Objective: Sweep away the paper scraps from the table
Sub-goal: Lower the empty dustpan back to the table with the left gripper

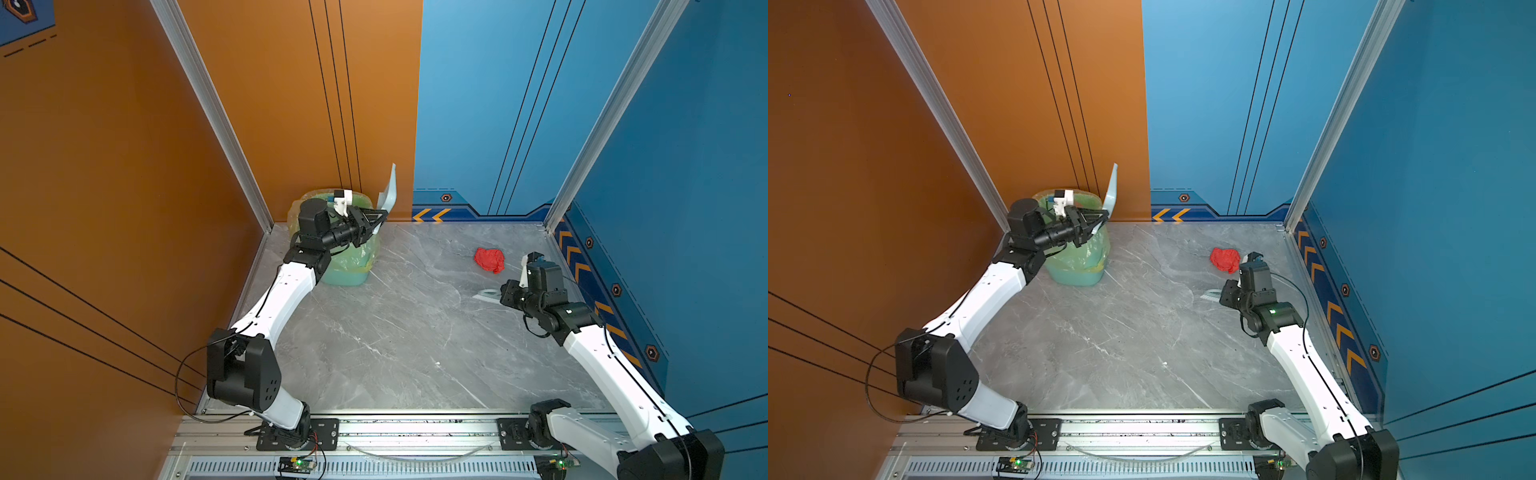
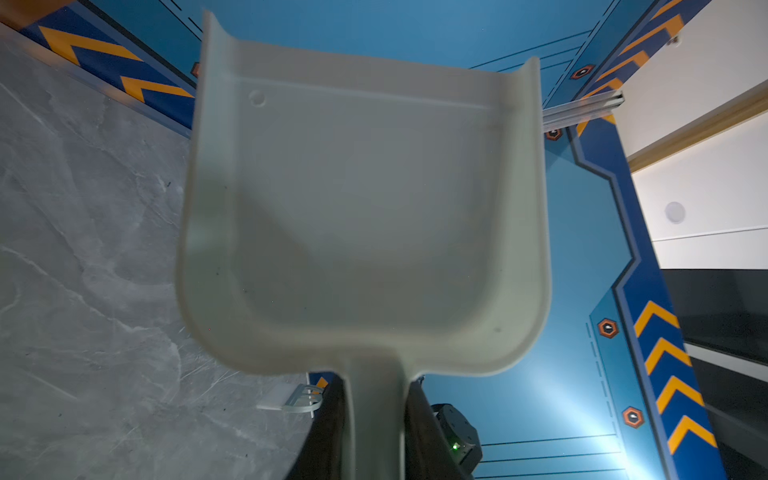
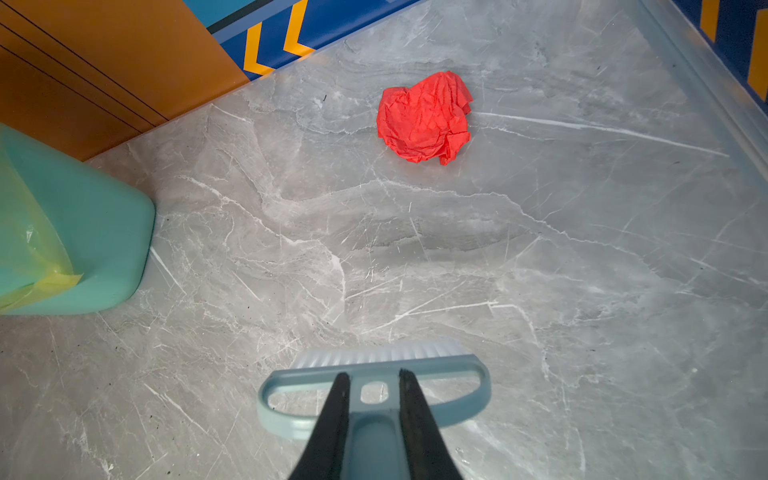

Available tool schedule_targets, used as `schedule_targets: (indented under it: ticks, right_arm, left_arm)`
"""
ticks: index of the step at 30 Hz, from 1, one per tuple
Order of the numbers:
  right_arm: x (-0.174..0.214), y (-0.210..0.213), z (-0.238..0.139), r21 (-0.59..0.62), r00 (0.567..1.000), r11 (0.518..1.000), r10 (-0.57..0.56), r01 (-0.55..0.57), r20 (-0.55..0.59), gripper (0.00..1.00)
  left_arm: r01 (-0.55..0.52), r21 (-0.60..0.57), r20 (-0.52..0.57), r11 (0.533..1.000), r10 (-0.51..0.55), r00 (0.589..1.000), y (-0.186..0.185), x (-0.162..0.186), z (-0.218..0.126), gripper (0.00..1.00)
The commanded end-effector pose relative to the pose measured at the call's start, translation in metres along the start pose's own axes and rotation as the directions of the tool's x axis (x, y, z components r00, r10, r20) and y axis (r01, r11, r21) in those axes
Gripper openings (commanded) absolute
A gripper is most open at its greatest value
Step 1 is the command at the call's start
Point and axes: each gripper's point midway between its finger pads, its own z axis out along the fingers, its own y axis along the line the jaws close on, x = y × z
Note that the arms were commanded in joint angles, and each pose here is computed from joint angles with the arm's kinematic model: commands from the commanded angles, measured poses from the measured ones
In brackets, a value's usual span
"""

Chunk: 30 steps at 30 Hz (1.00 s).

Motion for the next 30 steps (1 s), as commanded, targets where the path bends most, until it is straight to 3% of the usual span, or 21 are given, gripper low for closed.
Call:
schedule_targets:
  ticks: [1,5,13,19,30]
  right_arm:
    - [-0.008,-0.001,-0.007,0.019,1.0,1.0,-0.009,0.008,0.022,0.0]
    - [-0.01,-0.001,-0.007,0.023,0.999,1.0,-0.011,0.01,0.033,0.0]
    - [-0.026,-0.004,-0.014,0.034,0.997,0.999,-0.013,0.01,0.082,0.0]
    - [-0.04,-0.006,-0.017,0.042,0.993,0.999,-0.01,0.005,0.116,0.0]
    - [-0.081,-0.015,-0.017,0.068,0.98,0.998,0.005,-0.018,0.197,0.0]
  left_arm:
    - [-0.158,-0.146,-0.029,0.977,0.155,0.987,0.009,0.015,-0.005,0.0]
    - [-0.253,-0.231,-0.084,0.94,0.24,0.967,0.017,0.037,0.003,0.0]
    - [-0.463,-0.362,-0.181,0.809,0.426,0.887,0.03,0.073,0.015,0.0]
    - [-0.546,-0.419,-0.237,0.725,0.493,0.837,0.042,0.09,0.021,0.0]
    - [-0.638,-0.444,-0.349,0.629,0.534,0.77,0.069,0.126,0.037,0.0]
